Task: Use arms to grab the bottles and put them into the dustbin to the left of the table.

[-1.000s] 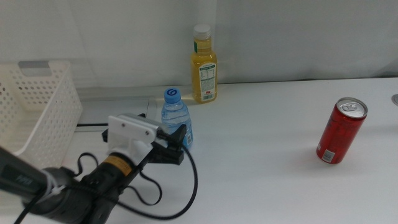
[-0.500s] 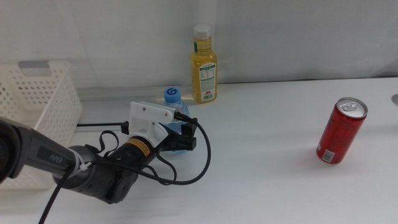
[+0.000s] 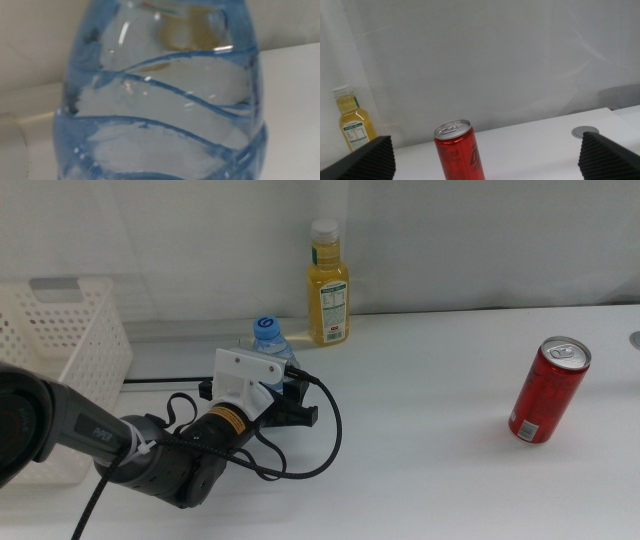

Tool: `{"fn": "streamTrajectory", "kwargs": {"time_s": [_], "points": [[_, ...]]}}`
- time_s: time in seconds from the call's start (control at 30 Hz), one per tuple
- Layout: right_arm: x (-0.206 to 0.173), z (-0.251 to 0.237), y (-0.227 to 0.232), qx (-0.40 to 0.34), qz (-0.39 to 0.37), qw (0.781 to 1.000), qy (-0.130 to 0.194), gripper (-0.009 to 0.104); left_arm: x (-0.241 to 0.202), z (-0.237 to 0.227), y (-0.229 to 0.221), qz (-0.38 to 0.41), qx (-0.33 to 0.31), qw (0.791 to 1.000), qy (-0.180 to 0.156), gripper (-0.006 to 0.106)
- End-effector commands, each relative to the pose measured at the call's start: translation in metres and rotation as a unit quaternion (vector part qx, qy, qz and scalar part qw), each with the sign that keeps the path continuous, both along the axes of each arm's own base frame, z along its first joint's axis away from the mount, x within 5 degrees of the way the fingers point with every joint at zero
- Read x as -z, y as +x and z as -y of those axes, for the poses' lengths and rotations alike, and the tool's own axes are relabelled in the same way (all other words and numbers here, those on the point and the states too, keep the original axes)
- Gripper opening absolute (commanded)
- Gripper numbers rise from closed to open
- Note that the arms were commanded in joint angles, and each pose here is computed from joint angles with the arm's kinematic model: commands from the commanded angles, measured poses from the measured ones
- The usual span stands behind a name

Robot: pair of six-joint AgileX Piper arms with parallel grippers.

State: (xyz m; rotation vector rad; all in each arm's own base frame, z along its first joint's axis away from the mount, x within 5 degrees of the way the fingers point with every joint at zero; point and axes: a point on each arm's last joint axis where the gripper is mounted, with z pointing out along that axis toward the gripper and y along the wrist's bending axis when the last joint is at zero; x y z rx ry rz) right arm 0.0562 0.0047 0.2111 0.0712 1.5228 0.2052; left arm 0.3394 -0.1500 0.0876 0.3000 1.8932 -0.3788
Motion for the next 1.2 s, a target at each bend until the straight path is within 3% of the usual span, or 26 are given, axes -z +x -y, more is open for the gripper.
{"fn": "streamTrajectory", "kwargs": {"time_s": [0.0,0.1,0.27,0.43,0.67,0.93,1.17], "points": [[0.011,0.001,-0.001,0.004,0.000,1.000,-0.008,0.103,-0.001,0.001,0.003,-0.005,-0.006,1.000,-0.002,-0.003],[0.011,0.001,-0.001,0.004,0.000,1.000,-0.008,0.103,-0.019,0.002,0.007,0.010,-0.006,1.000,-0.009,-0.003],[0.011,0.001,-0.001,0.004,0.000,1.000,-0.008,0.103,-0.067,0.002,0.014,0.024,-0.002,1.000,0.016,-0.003],[0.011,0.001,-0.001,0.004,0.000,1.000,-0.008,0.103,-0.147,-0.012,0.020,0.052,-0.012,0.997,0.049,-0.003],[0.011,0.001,-0.001,0.004,0.000,1.000,-0.008,0.103,-0.242,-0.057,0.014,0.054,-0.067,0.995,0.057,-0.003],[0.011,0.001,-0.001,0.004,0.000,1.000,-0.008,0.103,-0.313,-0.132,-0.009,-0.029,-0.163,0.983,0.084,-0.003],[0.011,0.001,-0.001,0.004,0.000,1.000,-0.008,0.103,-0.318,-0.196,-0.022,-0.113,-0.259,0.951,0.121,-0.003]]}}
